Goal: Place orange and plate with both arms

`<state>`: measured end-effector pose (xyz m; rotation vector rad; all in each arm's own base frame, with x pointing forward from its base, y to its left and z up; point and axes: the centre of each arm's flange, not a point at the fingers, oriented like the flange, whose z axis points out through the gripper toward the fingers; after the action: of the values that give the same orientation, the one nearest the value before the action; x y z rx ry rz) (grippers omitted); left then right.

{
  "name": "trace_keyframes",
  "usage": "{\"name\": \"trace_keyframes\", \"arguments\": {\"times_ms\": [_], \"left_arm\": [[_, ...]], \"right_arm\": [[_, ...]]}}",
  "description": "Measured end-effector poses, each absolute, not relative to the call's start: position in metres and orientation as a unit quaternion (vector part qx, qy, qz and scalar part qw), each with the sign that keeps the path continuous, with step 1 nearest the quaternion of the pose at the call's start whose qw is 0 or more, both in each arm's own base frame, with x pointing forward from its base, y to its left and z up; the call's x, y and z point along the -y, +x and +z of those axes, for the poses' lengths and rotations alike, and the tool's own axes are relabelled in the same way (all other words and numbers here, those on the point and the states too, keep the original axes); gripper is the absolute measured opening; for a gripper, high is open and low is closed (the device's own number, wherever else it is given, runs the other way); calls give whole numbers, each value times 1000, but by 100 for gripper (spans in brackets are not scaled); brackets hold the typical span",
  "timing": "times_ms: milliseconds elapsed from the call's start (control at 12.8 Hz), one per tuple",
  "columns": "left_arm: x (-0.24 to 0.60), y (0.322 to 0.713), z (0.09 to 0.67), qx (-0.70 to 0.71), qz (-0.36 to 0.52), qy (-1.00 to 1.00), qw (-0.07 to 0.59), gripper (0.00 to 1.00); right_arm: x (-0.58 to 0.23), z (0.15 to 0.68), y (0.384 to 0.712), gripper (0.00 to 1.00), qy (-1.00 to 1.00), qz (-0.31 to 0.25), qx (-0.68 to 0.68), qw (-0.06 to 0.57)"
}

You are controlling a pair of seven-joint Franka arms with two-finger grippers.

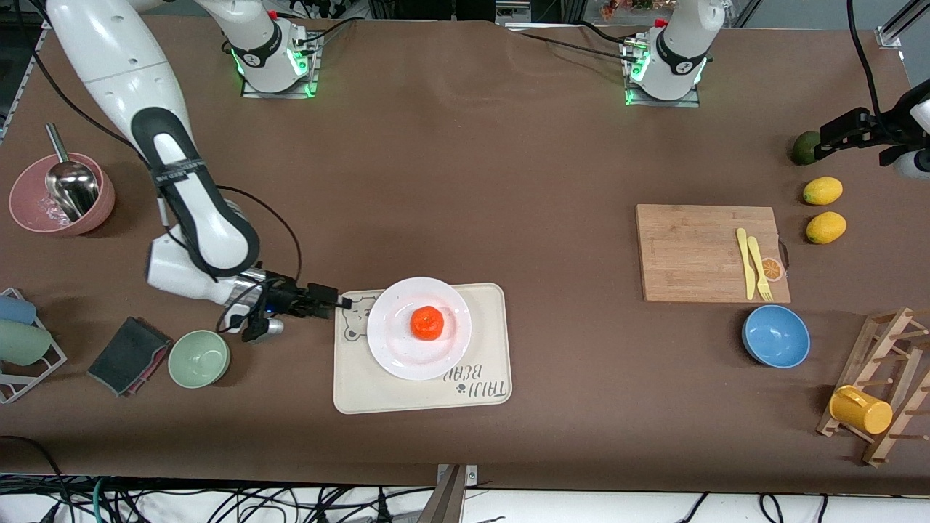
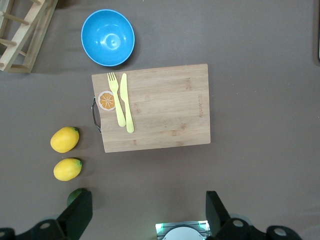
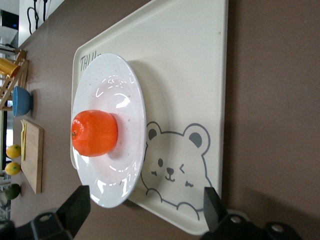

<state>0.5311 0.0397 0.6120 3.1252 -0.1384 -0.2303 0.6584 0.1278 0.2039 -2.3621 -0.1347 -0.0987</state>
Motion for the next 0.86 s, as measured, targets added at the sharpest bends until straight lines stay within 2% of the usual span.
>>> {"name": "trace_keyframes", "arguments": {"times_ms": [313, 627, 861], "left_arm": [[-40, 531, 612, 44, -74, 996, 2, 100], [-40, 532, 611, 44, -74, 996, 2, 100], [-40, 532, 611, 44, -74, 996, 2, 100]], "right_arm": [[-54, 305, 660, 100, -955, 24, 128, 267], [-18, 451, 627, 100, -984, 68, 103, 126], [-3, 512, 608, 100, -993, 65, 70, 73]]}}
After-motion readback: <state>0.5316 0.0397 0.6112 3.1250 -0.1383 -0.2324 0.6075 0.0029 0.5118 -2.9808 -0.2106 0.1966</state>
